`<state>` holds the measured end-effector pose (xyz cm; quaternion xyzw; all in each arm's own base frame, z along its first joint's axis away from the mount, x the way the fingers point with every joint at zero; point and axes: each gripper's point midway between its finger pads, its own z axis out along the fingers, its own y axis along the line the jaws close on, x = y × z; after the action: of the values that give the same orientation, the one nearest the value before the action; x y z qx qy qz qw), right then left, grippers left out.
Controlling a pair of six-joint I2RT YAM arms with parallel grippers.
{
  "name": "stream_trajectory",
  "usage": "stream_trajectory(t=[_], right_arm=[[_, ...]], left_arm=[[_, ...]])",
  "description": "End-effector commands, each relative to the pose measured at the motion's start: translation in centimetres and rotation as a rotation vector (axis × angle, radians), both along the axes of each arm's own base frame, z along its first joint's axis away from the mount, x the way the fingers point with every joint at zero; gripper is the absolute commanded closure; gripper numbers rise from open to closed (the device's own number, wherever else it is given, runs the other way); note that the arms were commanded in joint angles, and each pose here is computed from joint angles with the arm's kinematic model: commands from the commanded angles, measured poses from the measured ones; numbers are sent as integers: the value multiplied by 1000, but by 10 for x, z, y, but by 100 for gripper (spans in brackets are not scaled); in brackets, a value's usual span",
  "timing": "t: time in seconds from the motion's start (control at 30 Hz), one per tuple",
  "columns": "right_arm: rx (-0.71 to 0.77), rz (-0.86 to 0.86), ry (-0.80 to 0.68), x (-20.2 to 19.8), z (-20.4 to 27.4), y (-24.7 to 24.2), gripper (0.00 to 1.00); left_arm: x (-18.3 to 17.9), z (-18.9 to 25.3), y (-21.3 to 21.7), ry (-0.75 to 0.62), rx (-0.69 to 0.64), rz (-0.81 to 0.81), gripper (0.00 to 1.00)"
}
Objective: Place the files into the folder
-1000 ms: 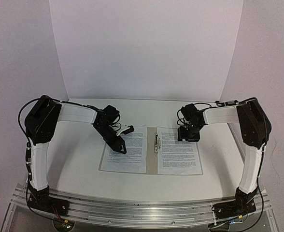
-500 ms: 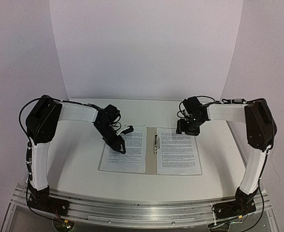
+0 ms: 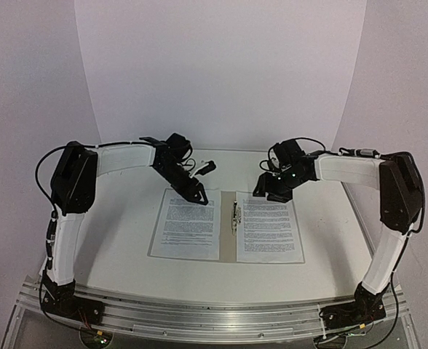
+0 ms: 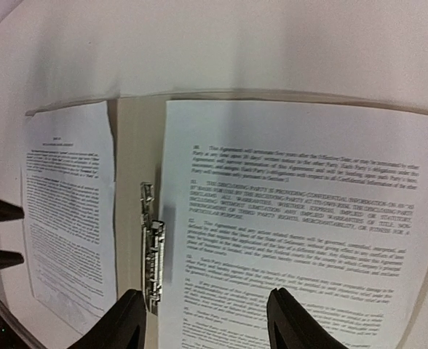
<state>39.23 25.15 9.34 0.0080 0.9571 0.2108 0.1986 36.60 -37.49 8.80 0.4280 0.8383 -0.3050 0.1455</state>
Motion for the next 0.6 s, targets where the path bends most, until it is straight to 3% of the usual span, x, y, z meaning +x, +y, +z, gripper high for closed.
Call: stream_trajectory(t=[0.0,0.23,0.57], right_arm=[[116,29,28,-15,10,35,50],[216,70,88,-24,-7,67,74],[171,75,167,-31,-51,75,90]], left_arm=[[26,6,-39,48,-104,39,53],[36,3,-79,54,-190,79,51],[43,-11,-93,72,-230,143,53]])
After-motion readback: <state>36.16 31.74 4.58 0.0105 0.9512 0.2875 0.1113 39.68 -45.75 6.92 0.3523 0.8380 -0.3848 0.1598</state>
